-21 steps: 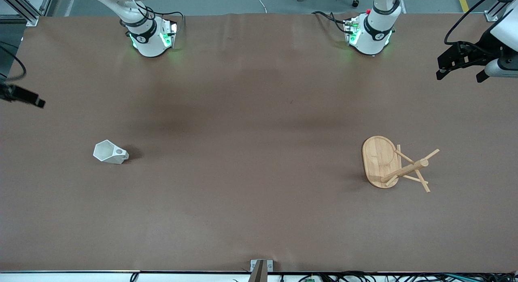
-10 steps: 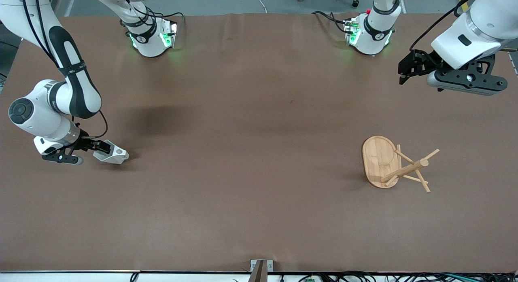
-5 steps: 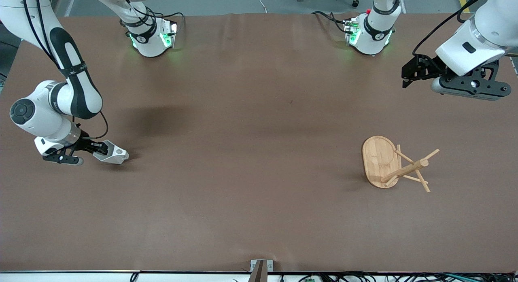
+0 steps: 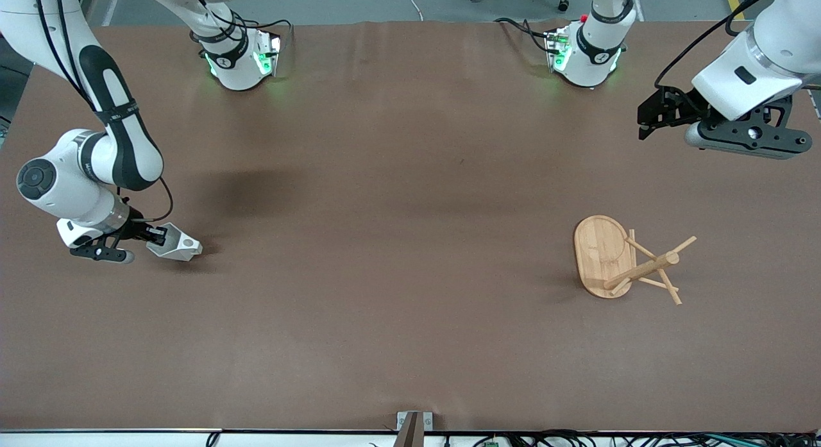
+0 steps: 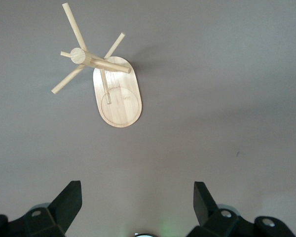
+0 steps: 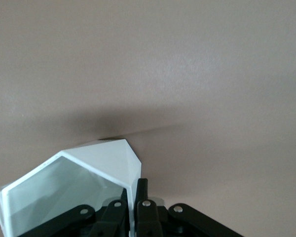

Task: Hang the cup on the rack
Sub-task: 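Reach the right gripper down to the white cup and grasp it, then lift the white cup with the right gripper while the left gripper approaches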

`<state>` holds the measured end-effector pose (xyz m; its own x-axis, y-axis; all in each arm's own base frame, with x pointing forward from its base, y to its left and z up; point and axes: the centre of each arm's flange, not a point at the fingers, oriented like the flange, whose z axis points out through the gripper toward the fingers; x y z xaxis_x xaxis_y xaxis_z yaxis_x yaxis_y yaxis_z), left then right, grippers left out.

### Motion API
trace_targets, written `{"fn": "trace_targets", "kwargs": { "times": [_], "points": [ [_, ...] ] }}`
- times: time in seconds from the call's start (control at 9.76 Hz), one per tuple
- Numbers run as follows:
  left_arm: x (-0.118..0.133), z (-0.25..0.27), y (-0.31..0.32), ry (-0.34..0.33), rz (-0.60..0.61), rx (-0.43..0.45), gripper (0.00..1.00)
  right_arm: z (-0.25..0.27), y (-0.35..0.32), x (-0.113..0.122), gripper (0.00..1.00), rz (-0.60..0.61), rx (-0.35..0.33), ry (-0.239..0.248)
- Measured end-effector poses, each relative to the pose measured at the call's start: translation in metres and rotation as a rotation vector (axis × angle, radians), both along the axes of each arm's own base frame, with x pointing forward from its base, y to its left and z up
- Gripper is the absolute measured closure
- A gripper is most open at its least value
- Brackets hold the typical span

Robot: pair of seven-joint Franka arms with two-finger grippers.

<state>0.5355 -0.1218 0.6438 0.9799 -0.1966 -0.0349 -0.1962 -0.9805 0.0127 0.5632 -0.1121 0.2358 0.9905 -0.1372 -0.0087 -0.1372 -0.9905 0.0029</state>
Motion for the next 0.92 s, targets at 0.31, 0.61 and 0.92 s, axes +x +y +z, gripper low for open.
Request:
{"fn": "trace_targets", "kwargs": {
  "times": [0.31, 0.61, 0.92],
  "points": [
    [0.004, 0.010, -0.001, -0.034, -0.006, -0.009, 0.00, 0.067, 0.006, 0.037, 0.96, 0.022, 0.022, 0.052],
    [0.006, 0.018, -0.020, -0.061, -0.047, -0.022, 0.00, 0.181, 0.058, 0.064, 0.96, 0.074, 0.130, 0.079],
    [-0.009, 0.021, -0.091, -0.070, -0.161, -0.149, 0.00, 0.194, 0.141, 0.061, 0.96, 0.053, 0.495, 0.105]
  ]
}}
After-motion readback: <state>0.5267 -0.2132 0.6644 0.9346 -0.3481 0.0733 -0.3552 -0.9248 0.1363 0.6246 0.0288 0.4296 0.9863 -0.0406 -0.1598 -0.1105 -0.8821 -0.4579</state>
